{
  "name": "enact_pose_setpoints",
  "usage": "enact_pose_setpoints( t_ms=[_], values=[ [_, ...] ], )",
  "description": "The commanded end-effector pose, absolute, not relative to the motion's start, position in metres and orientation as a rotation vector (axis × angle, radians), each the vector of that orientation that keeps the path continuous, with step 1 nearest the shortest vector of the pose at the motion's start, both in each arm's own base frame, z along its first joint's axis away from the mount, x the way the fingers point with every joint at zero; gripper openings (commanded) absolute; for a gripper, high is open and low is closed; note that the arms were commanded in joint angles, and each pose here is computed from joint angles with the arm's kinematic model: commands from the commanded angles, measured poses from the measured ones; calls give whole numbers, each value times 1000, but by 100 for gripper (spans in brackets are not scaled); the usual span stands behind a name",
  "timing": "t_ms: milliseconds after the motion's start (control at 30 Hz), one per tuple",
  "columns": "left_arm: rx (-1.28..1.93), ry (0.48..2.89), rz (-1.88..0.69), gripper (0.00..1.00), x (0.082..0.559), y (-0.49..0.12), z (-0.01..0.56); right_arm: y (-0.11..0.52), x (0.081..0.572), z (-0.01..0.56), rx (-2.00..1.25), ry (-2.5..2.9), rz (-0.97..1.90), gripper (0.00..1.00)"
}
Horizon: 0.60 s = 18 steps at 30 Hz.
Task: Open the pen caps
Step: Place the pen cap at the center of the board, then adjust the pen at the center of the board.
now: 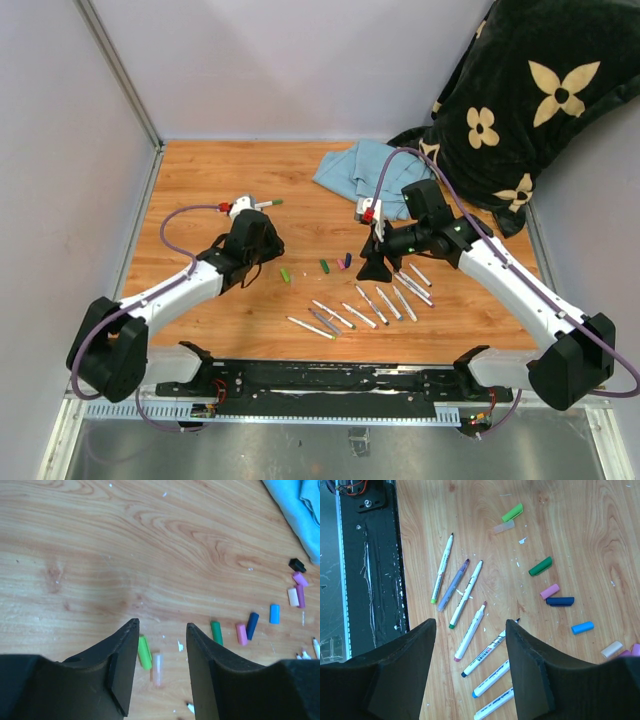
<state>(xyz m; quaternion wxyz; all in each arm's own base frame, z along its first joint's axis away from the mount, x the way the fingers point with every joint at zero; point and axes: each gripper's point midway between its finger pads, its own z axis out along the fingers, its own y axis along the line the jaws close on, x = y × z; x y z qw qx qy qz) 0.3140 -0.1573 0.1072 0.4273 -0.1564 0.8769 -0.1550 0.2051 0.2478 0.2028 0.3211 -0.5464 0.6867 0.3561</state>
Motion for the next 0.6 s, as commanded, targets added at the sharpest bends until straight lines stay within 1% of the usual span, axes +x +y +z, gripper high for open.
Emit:
enact_pose_setpoints(
  t_ms=[0,167,333,567],
  values=[
    [-423,2137,-355,47,341,-152,114,243,204,207,-1427,1782,945,59],
    [-540,2104,-298,51,369,-132,115,242,205,204,-1425,1790,945,59],
    [-691,2067,-218,50,405,-103,116,240,208,204,-1422,1794,930,59],
    [-887,2225,-23,48,450,-67,81,238,210,204,-1411,1797,928,59]
  ],
)
